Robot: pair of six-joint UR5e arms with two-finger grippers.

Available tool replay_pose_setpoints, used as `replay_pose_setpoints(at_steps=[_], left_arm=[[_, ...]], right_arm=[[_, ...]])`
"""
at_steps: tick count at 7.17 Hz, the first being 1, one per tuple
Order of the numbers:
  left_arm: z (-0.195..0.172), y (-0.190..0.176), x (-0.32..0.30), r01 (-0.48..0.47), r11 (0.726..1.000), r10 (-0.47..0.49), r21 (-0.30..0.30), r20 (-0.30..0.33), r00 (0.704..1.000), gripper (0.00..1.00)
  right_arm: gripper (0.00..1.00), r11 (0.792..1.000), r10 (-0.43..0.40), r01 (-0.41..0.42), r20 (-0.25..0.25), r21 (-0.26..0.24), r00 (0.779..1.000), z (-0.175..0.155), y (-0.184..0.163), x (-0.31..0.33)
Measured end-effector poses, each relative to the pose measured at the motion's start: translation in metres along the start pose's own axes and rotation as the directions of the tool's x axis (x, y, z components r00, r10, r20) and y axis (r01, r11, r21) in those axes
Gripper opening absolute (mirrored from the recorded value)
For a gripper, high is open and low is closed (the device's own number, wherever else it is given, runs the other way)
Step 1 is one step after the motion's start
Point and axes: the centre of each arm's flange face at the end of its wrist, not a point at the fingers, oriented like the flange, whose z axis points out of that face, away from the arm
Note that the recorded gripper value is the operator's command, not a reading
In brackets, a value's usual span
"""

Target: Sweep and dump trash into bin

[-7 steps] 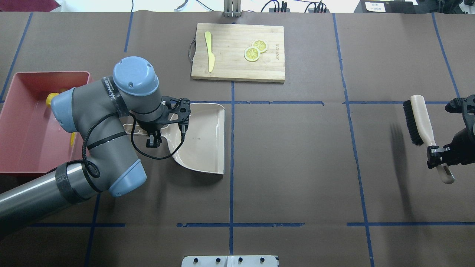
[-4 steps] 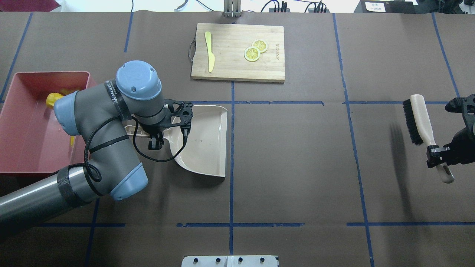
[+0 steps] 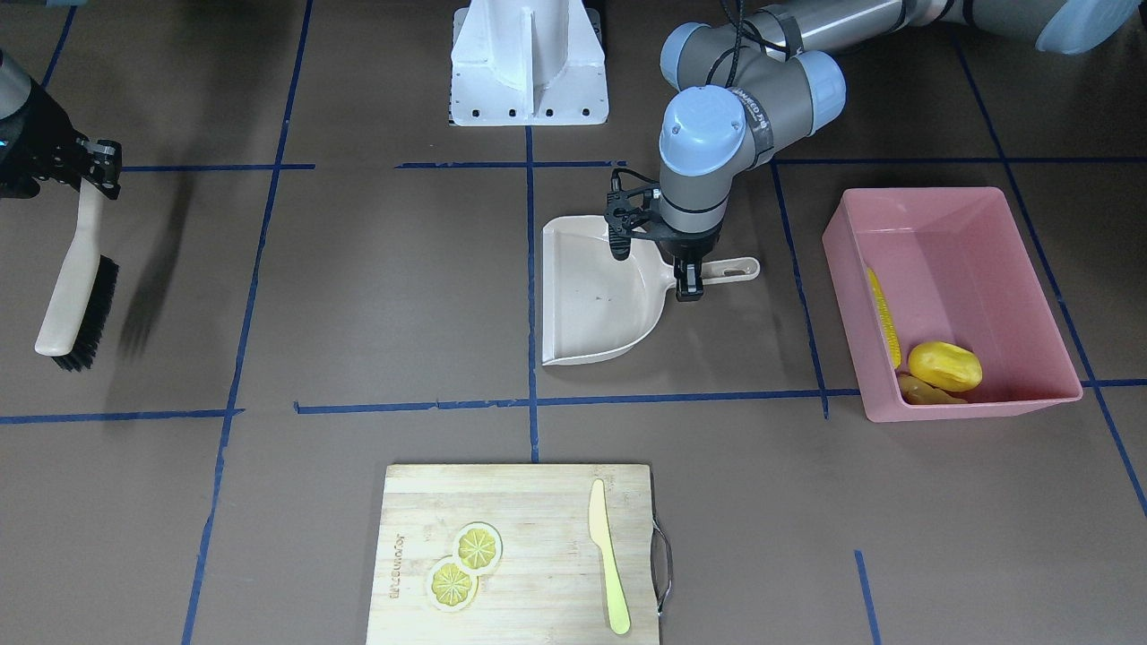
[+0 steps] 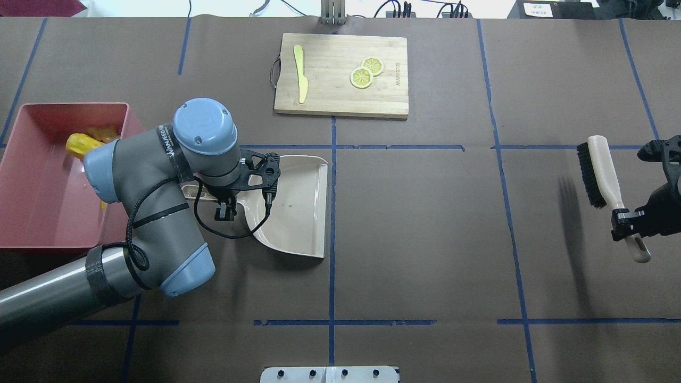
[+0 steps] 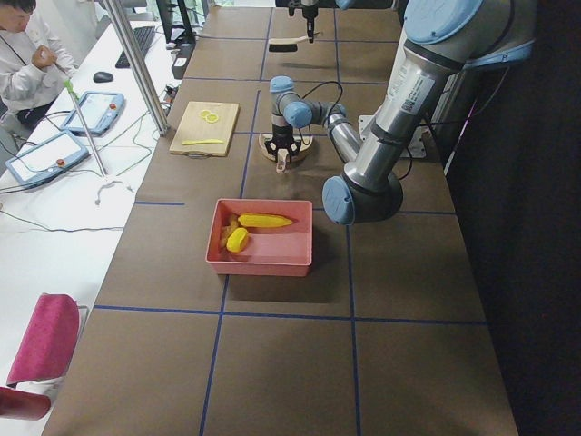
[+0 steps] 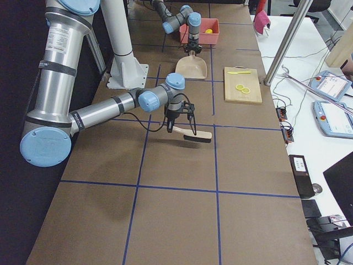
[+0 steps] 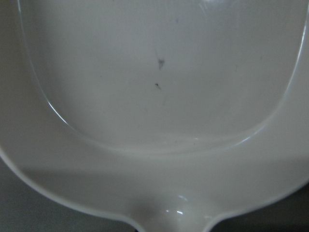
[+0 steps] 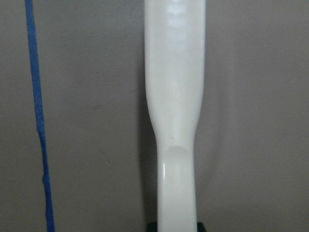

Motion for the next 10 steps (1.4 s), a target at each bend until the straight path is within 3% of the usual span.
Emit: replay_pose_setpoints(at_steps=[2,4,5,7,10], left_arm=[[-0.027,0.025,0.002,0.009,1.0,-0.01,0.029,0.037,0.999,1.0],[-0.069,0.087,-0.021,0.081,0.996,-0.086,0.047,0.108,0.99,1.0],[-0.084,0.127,-0.038,0.14,0.989,-0.144,0.038,0.138,0.98,1.0],[-0.118,0.222,-0.077,0.29,0.956,-0.292,0.037,0.177,0.94,1.0],[-0.141,0.335,-0.088,0.461,0.885,-0.465,0.066,0.133,0.875,1.0]], right_arm=[[0.06,1.0,0.009,-0.009,-0.008,-0.01,1.0,0.006,0.0,0.005],[0.08,1.0,0.019,-0.019,-0.017,-0.021,1.0,0.011,0.001,0.011],[0.16,0.999,0.021,-0.021,-0.019,-0.024,1.0,0.014,0.001,0.015],[0.18,1.0,0.011,-0.011,-0.015,-0.024,1.0,0.03,-0.001,0.027],[0.19,1.0,-0.011,0.011,0.013,-0.014,1.0,0.06,0.0,0.054]])
